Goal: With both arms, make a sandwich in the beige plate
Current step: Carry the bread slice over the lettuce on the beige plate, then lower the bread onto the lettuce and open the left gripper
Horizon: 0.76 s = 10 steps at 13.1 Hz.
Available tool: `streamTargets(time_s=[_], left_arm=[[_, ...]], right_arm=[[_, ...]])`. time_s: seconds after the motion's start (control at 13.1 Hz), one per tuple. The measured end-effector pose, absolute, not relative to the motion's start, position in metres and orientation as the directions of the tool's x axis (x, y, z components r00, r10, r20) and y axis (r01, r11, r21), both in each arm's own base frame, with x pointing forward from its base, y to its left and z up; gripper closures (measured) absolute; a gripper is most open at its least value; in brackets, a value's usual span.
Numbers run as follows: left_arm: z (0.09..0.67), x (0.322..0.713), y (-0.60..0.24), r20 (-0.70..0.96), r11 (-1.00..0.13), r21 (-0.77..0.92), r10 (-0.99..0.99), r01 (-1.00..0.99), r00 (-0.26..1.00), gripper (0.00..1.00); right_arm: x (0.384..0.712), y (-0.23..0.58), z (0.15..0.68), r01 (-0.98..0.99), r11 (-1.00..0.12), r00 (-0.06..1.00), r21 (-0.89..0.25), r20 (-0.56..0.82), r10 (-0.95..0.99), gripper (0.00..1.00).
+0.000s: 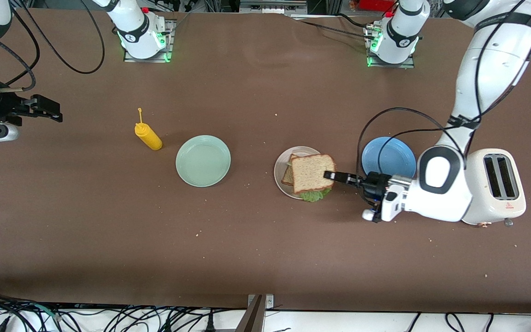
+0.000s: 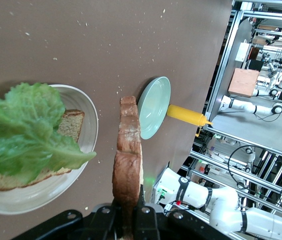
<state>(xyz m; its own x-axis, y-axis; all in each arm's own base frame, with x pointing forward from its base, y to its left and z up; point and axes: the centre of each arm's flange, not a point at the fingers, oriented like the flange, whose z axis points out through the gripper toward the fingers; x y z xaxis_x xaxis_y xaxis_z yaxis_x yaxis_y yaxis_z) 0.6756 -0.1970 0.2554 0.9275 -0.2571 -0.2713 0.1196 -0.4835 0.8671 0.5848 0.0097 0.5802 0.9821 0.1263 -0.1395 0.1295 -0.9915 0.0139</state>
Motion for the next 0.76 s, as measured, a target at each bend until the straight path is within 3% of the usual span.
streamTargets(time_s=[0.3, 0.76], left_arm=[[0.192, 0.669, -0.193, -0.182, -0.370, 0.927, -0.311, 0.057, 0.933, 0.91], [0.163, 0.663, -0.191, -0.176, -0.353, 0.934, -0.318, 0.056, 0.932, 0.91]], right_arm=[[0.587, 0.007, 0.574, 0.125, -0.992, 0.981, 0.014, -0.149, 0.122, 0.00], [0.588, 0.006, 0.575, 0.123, -0.992, 0.982, 0.014, -0.147, 0.119, 0.00]])
